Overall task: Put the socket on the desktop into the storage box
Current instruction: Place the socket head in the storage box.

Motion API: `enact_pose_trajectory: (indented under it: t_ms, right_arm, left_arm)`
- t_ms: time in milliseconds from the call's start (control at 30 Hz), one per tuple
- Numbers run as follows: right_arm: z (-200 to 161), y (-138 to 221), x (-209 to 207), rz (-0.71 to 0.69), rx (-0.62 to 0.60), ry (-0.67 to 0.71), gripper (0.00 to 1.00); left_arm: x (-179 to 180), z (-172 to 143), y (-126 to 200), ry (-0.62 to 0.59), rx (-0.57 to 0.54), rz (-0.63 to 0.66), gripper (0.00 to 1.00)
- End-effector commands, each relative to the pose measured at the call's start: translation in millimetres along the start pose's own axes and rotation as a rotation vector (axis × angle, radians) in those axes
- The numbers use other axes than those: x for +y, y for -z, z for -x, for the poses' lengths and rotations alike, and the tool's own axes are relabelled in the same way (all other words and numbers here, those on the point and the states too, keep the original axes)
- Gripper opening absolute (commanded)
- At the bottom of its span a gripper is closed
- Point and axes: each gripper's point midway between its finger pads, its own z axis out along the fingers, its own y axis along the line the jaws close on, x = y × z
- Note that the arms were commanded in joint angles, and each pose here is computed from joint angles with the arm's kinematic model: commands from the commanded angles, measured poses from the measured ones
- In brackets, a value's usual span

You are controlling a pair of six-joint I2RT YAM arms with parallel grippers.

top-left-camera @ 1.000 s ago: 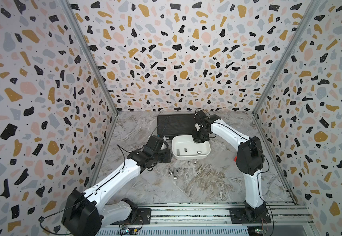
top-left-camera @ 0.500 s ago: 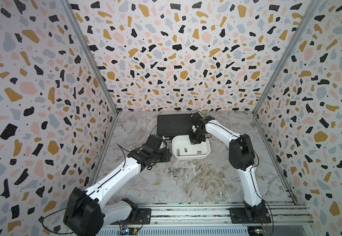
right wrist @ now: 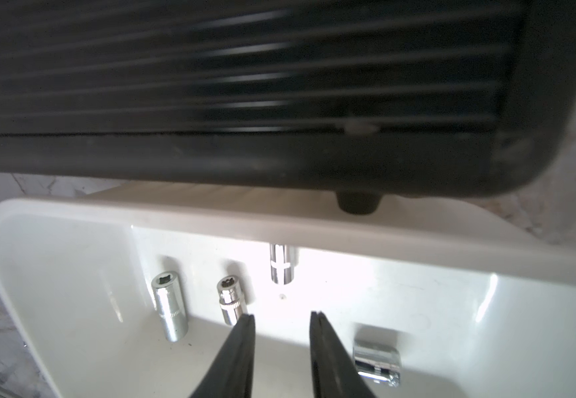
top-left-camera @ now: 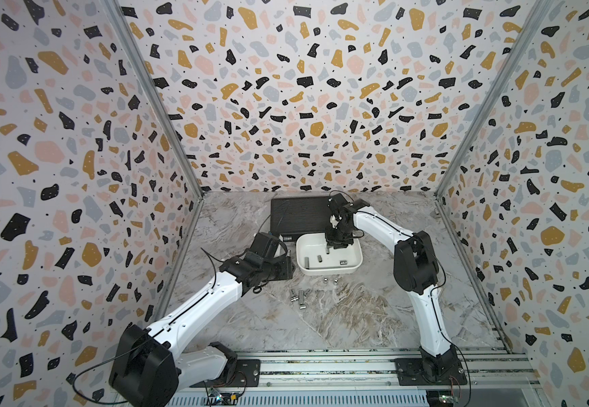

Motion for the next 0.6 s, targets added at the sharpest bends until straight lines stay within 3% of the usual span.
enact_pose_trajectory:
  t_ms: [0, 567]
  right_arm:
    - [3.6, 28.3, 11.4, 0.023, -0.044, 0.024, 0.33]
    - [-20.3, 66.3, 22.8, 0.131, -0.122, 0.109, 0.35]
  left_arm:
    - [-0.6, 3.0, 3.2, 0.002, -0.024, -0.014, 0.55]
    - [14.6, -0.9, 6.5, 0.036, -0.003, 0.065, 0.55]
